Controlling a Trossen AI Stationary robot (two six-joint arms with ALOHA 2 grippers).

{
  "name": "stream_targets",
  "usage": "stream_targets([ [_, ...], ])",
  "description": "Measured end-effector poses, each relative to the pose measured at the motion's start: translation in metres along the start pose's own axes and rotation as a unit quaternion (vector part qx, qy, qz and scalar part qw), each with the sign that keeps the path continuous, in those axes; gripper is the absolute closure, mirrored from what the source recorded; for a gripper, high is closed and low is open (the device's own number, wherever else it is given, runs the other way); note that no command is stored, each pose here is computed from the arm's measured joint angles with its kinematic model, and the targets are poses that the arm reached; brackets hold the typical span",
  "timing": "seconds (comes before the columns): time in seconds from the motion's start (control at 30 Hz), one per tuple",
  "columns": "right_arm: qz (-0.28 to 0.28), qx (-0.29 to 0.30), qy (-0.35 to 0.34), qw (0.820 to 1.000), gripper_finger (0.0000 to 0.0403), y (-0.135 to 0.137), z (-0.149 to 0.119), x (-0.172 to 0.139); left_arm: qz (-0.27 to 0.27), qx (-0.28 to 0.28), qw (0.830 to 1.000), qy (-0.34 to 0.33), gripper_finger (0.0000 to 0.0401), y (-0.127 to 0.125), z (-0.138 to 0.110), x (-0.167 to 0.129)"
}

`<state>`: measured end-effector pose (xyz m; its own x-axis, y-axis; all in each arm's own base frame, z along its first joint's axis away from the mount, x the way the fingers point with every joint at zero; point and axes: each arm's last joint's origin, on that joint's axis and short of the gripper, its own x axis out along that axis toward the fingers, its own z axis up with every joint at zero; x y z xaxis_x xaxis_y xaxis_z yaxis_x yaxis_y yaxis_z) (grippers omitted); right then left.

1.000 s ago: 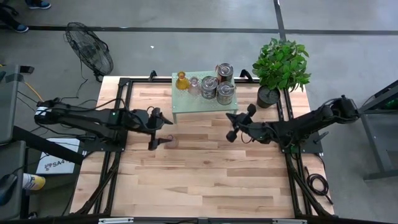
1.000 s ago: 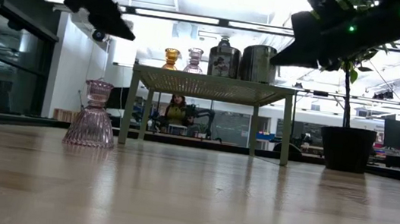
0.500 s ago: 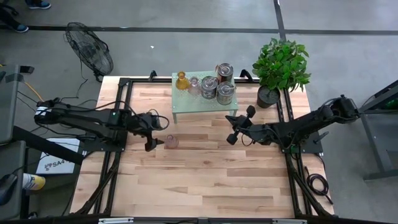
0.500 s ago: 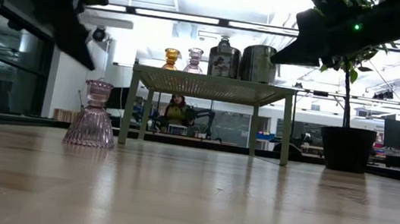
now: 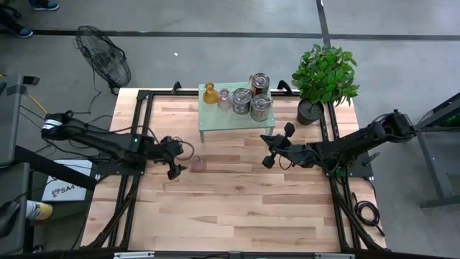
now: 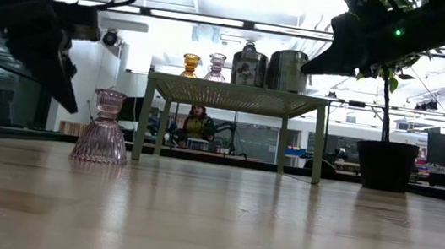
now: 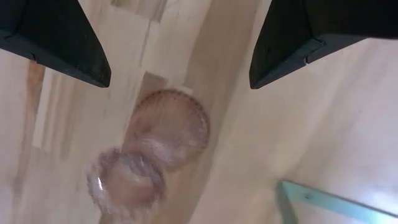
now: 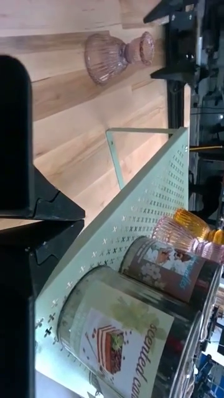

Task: Pick & Place candle stick holders
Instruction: Put the purple candle holder on the shelf

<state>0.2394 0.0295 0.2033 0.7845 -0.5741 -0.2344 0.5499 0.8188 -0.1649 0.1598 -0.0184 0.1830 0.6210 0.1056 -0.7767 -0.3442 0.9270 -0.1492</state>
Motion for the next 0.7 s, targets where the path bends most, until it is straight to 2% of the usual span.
stream_targets([
  [0.13, -0.002, -0.006, 0.000, 1.000, 0.0403, 0.001, 0.000, -0.001, -0.023, 0.011, 0.999, -0.031, 0.0025, -0.005, -0.018, 0.012],
  [0.33, -0.001, -0.008, -0.001, 1.000, 0.0403, 0.001, 0.000, -0.001, -0.012, 0.020, 0.997, -0.073, 0.0025, -0.004, -0.045, 0.024],
  [0.57, -0.005, -0.007, -0.003, 1.000, 0.0403, 0.001, 0.000, -0.001, 0.012, 0.008, 0.989, -0.147, 0.0025, 0.000, -0.054, 0.030],
  [0.7, -0.001, -0.006, -0.003, 1.000, 0.0403, 0.001, 0.001, -0.001, 0.000, 0.020, 0.983, -0.184, 0.0025, -0.001, -0.052, 0.031],
])
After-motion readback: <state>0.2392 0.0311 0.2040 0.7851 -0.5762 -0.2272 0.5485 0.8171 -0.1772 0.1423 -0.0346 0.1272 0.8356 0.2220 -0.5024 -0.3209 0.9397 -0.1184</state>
